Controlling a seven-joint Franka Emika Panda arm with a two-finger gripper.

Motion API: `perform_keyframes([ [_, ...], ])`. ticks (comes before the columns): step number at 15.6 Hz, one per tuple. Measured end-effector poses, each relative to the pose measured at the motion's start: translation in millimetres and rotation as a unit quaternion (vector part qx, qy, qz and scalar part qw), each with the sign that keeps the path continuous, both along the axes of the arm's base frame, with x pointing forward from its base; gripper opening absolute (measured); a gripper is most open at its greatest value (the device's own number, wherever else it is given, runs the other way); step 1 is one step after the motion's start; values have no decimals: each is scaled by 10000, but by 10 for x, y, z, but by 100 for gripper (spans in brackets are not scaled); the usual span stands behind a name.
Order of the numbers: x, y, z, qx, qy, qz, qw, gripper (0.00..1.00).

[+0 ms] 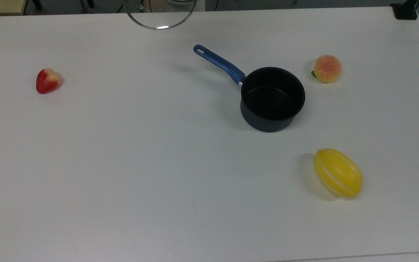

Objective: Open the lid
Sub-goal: 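Carry the glass lid away from the saucepan and lower it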

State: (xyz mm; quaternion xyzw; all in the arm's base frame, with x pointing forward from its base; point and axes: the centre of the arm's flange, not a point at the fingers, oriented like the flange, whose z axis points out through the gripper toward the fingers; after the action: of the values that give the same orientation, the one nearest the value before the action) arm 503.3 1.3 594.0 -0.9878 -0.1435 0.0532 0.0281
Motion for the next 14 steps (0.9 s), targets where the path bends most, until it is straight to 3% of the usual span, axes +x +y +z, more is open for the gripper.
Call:
perform_keyframes([
  [6, -81, -373, -811, -124, 283, 156, 9994, 60],
  [14, -168, -356, -1900, -413, -247, 377, 9981, 60],
])
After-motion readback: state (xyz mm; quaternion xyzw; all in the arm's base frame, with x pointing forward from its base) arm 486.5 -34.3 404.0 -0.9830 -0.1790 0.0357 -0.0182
